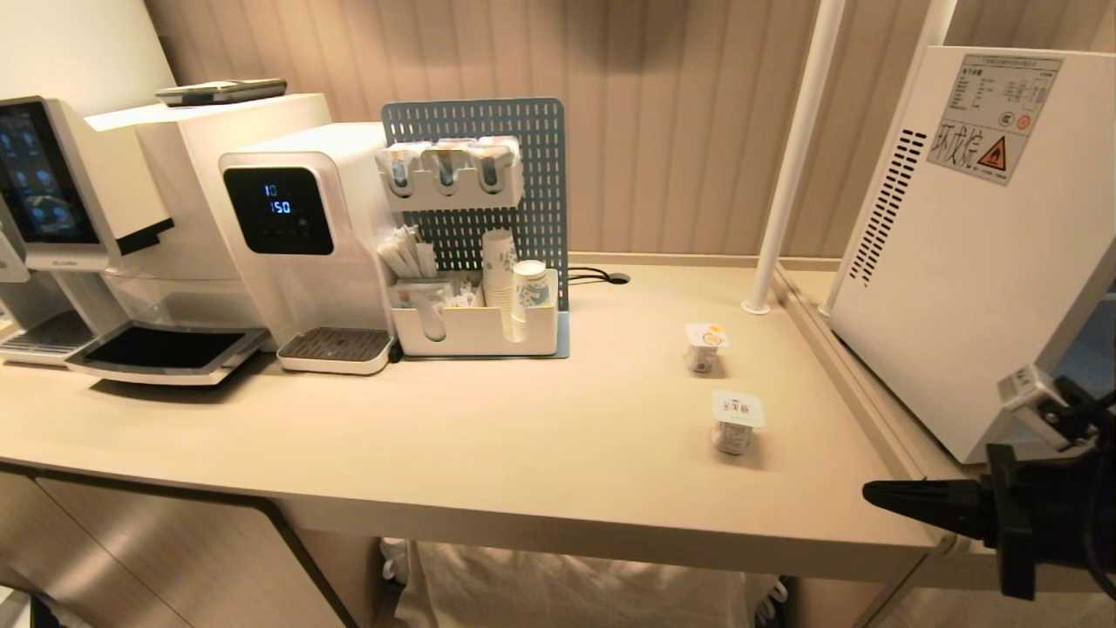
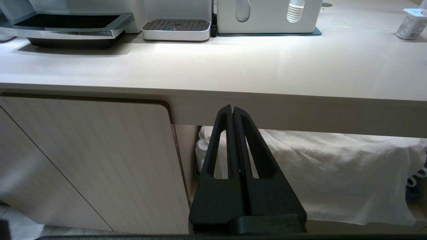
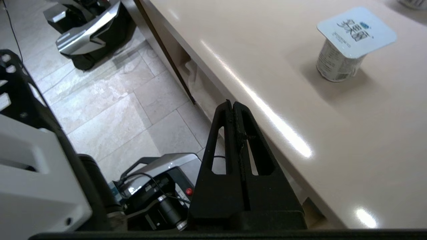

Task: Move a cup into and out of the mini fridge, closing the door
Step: Put the yoghurt in the freezer

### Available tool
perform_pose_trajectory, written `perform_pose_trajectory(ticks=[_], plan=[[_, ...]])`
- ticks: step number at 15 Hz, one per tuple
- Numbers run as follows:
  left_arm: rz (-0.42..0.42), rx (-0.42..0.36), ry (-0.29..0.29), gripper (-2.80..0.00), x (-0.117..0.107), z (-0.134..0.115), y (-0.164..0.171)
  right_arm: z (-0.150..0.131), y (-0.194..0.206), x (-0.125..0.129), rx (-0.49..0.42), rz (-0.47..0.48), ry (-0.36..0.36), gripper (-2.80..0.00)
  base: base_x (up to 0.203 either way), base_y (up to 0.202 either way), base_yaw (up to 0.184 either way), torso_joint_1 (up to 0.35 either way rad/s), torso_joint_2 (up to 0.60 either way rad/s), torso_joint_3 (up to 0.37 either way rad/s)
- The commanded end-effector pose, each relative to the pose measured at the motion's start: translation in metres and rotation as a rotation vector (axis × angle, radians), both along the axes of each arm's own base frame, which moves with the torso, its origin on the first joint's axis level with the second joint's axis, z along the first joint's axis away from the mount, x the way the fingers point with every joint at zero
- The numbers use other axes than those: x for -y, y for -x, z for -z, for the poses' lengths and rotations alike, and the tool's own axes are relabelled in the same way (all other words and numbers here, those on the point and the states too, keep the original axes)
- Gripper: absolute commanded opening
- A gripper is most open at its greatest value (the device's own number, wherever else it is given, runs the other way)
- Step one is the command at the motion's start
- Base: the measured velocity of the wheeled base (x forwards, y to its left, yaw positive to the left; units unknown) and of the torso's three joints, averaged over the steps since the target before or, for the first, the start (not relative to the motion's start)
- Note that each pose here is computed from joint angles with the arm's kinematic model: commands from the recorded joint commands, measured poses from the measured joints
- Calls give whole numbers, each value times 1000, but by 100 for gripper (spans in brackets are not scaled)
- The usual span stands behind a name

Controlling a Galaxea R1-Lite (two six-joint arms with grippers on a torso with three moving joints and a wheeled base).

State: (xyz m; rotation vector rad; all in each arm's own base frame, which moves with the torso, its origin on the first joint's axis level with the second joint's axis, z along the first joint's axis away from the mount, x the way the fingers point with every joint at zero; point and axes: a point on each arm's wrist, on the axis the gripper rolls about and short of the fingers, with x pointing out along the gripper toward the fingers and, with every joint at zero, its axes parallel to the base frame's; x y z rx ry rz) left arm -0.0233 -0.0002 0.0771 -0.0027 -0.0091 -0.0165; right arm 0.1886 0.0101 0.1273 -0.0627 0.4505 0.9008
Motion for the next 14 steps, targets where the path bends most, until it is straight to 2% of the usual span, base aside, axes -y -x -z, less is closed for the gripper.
perform_pose_trajectory(ticks=[1,4,5,7,8,14], plan=[[-1,0,0,-280,0,0,0,56,-46,8,-149,4,-4,-280,0,0,0,0,0,0],[-1,-2,0,-280,0,0,0,95,-90,19,-143,43,31,-280,0,0,0,0,0,0],[0,-1,0,-280,0,0,0,105,-106,22,-122,56,55,0,0,0,0,0,0,0],[0,-1,0,-280,0,0,0,108,-133,26,-54,83,94,0,0,0,0,0,0,0],[0,-1,0,-280,0,0,0,109,-138,27,-47,89,102,0,0,0,0,0,0,0],[0,-2,2,-280,0,0,0,96,-155,14,-75,59,87,0,0,0,0,0,0,0]])
